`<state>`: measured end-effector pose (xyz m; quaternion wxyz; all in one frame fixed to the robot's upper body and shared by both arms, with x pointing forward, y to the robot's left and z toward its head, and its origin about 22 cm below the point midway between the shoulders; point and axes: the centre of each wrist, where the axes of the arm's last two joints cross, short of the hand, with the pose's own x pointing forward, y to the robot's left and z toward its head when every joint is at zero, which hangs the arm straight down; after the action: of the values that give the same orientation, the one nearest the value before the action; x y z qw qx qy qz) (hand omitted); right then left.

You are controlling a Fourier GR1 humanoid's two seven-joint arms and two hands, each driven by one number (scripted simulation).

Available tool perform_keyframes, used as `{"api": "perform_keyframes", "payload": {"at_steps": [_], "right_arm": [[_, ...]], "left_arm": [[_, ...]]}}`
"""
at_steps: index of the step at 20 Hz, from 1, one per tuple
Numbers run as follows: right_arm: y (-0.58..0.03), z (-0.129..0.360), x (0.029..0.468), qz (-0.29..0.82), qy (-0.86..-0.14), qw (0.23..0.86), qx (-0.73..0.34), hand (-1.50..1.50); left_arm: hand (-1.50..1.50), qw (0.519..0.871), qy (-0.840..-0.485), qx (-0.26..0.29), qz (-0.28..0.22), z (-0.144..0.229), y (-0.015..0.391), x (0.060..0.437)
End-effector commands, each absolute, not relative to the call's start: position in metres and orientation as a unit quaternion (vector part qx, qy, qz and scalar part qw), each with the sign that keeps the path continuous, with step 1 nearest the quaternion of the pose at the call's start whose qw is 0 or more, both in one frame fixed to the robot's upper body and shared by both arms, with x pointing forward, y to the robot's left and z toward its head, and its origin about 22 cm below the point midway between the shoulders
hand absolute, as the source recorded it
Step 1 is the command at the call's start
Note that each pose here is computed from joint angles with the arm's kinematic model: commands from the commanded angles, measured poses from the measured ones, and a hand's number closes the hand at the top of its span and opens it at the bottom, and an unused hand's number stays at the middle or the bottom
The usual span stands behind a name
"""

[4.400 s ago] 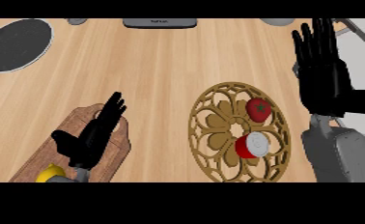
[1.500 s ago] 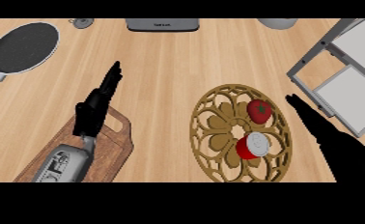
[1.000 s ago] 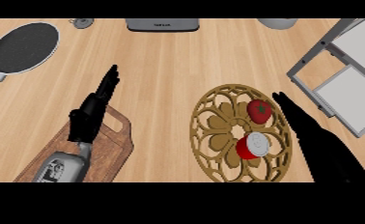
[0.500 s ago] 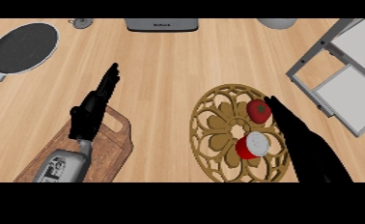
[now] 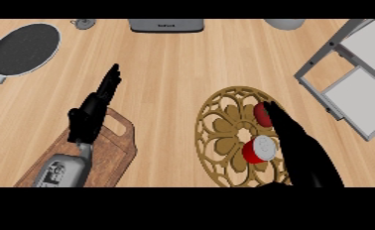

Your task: Pick the can from the placemat and place it in the tiered shelf

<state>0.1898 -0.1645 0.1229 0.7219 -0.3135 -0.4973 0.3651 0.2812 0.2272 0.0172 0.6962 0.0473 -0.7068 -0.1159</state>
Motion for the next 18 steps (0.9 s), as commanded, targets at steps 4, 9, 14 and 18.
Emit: {"api": "perform_keyframes", "payload": {"at_steps": [4,9,14,18], "right_arm": [[-0.158,0.107,0.198,0.377,-0.454,0.739,-0.326,-1.5],[-0.177,0.099,0.213,0.374,-0.448,0.739,-0.337,-1.5],[-0.174,0.103,0.214,0.374,-0.442,0.74,-0.341,-1.5],[-0.176,0.089,0.202,0.38,-0.435,0.741,-0.343,-1.5]], "left_arm": [[0.0,0.693,-0.708,0.046,-0.124,0.03,0.233,0.275],[0.0,0.699,-0.705,0.052,-0.11,0.014,0.217,0.264],[0.0,0.698,-0.706,0.051,-0.113,0.008,0.21,0.284],[0.0,0.698,-0.703,0.048,-0.124,0.002,0.227,0.276]]}}
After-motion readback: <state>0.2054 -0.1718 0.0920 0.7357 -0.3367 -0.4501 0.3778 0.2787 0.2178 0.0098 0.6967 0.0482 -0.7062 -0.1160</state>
